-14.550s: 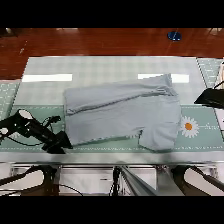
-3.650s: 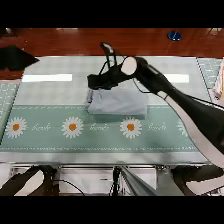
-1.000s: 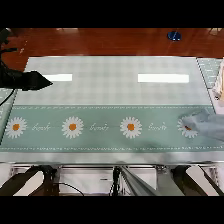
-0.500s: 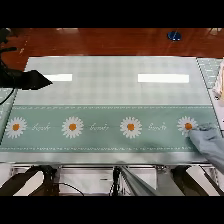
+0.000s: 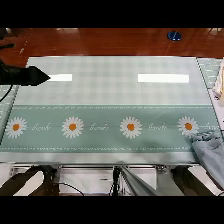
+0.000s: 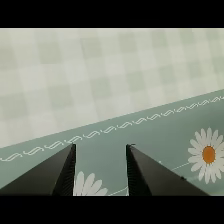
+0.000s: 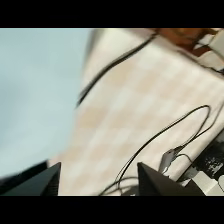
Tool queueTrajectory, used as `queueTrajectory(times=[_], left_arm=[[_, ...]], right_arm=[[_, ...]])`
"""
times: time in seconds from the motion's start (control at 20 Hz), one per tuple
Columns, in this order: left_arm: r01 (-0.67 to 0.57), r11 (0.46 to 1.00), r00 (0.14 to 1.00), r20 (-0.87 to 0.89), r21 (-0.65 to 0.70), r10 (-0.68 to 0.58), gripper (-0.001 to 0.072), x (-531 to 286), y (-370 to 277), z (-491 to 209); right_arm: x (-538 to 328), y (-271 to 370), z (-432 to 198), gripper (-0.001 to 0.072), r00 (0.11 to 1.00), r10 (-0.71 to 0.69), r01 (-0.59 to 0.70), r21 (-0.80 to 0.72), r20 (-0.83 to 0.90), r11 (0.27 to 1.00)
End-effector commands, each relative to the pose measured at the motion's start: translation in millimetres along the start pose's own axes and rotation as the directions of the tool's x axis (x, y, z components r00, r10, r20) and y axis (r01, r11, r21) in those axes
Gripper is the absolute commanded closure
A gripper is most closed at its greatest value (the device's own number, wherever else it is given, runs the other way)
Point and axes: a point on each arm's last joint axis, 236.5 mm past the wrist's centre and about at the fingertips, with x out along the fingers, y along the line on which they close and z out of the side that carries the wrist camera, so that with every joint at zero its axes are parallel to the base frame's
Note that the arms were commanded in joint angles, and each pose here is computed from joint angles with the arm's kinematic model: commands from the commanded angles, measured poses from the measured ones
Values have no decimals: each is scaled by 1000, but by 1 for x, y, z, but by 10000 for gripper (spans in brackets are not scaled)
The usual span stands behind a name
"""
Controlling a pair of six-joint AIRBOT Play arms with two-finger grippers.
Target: Fold the shirts.
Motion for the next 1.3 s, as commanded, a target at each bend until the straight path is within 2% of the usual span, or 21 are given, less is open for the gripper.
queueTrajectory(times=[0.0,0.05,0.1,0.15,0.2,0.25,0.3,0.35,0.4,0.45,0.5,0.55,0.6,0.65,0.7,0.75,0.8,0.85,0.9,1.0,1.25], left_arm=[[-6,1000,1000,14,-1,6,311,0,2,3],[-6,1000,1000,15,-1,6,311,0,2,4],[-6,1000,1000,14,-1,6,310,0,2,4],[-6,1000,1000,16,0,6,310,0,1,4],[-10,1000,999,31,0,10,309,0,2,7],[-11,1000,998,65,1,11,309,0,1,16],[-10,1000,993,118,24,7,309,0,-2,29],[-11,996,981,193,91,-7,309,0,-9,47],[-35,985,963,270,167,-11,311,0,-17,66],[-80,969,941,340,232,-4,322,3,-26,83],[-117,954,924,382,277,2,332,11,-36,95],[-129,940,931,364,317,5,377,30,-48,92],[-125,930,958,286,344,23,409,57,-55,75],[-120,932,986,152,343,71,409,88,-53,44],[-140,932,989,-3,336,149,409,113,-41,6],[-180,929,954,-171,323,245,396,127,-23,-35],[-223,931,906,-291,290,308,281,130,-9,-65],[-241,931,864,-377,272,334,50,129,-2,-86],[-241,932,845,-415,271,339,20,126,0,-94],[-238,930,852,-399,279,338,20,121,-2,-90],[-221,922,870,-364,319,334,41,122,-4,-82]], right_arm=[[-27,-15,78,236,946,6,-90,245,323,965],[-76,-10,122,237,857,75,-239,265,510,934],[-152,-8,169,243,680,129,-417,236,722,878],[-267,-12,207,248,355,154,-627,112,922,771],[-416,-30,211,330,-123,91,-781,-152,988,606],[-543,-55,172,356,-515,-60,-768,-428,855,477],[-626,-50,125,357,-707,-113,-660,-594,698,460],[-679,-4,96,360,-766,20,-548,-669,642,502],[-699,65,81,360,-722,239,-434,-694,649,574],[-689,159,66,361,-578,495,-296,-733,648,613],[-648,249,48,373,-357,710,-189,-791,607,582],[-571,333,15,380,-7,862,-21,-862,506,506],[-483,380,-20,380,367,843,130,-919,393,372],[-418,397,-48,380,614,728,165,-951,307,262],[-384,408,-68,381,716,655,136,-968,242,209],[-364,414,-85,381,760,611,128,-973,220,191],[-355,417,-96,381,775,595,138,-975,215,173],[-349,417,-106,381,783,586,145,-977,211,158],[-346,416,-112,379,783,585,152,-977,210,147],[-343,415,-119,374,757,622,138,-980,199,145],[-356,412,-122,367,591,776,147,-975,221,166]])
